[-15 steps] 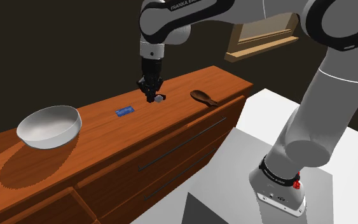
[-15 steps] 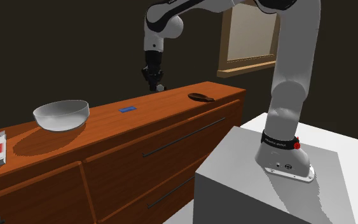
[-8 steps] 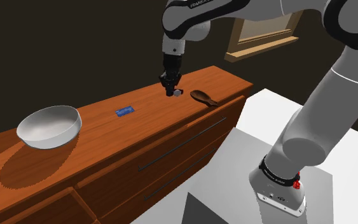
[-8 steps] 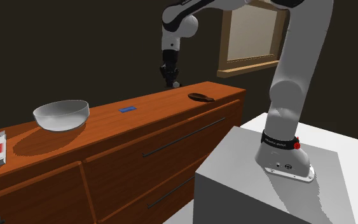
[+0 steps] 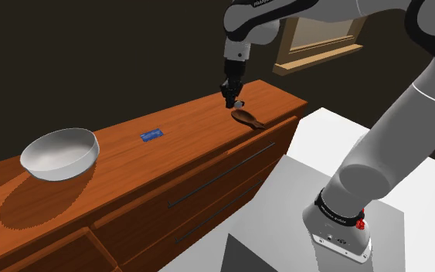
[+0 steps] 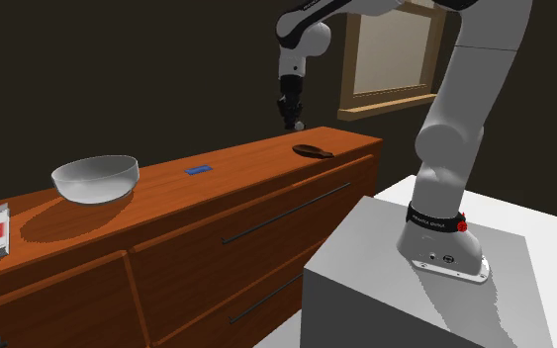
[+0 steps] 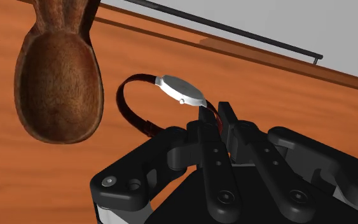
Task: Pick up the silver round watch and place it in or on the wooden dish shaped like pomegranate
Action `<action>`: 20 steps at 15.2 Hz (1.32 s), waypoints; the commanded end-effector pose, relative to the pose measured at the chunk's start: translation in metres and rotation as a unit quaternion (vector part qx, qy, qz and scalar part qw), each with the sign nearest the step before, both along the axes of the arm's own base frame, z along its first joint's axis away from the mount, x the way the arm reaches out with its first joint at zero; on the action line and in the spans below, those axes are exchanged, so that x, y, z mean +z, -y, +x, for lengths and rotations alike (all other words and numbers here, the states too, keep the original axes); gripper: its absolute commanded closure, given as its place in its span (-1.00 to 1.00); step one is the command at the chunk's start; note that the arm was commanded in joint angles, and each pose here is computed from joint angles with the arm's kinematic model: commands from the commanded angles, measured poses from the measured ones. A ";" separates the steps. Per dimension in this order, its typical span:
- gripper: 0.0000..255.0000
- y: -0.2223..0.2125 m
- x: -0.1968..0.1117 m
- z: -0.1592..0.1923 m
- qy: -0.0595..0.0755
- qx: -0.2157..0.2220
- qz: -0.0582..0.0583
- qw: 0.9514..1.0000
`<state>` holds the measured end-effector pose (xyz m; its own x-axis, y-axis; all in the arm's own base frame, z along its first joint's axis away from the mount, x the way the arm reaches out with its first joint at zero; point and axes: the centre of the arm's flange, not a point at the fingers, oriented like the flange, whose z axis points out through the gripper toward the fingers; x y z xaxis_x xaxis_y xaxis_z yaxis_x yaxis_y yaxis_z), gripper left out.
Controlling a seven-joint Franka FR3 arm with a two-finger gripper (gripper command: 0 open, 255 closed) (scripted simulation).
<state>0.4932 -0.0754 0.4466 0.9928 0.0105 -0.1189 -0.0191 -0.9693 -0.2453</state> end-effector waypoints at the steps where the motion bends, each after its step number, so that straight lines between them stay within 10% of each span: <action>1: 1.00 0.022 0.005 -0.008 0.000 0.001 0.000 1.000; 6: 1.00 0.083 0.008 -0.028 0.000 0.001 0.000 1.000; 20: 1.00 0.083 -0.066 -0.028 0.000 0.001 0.000 1.000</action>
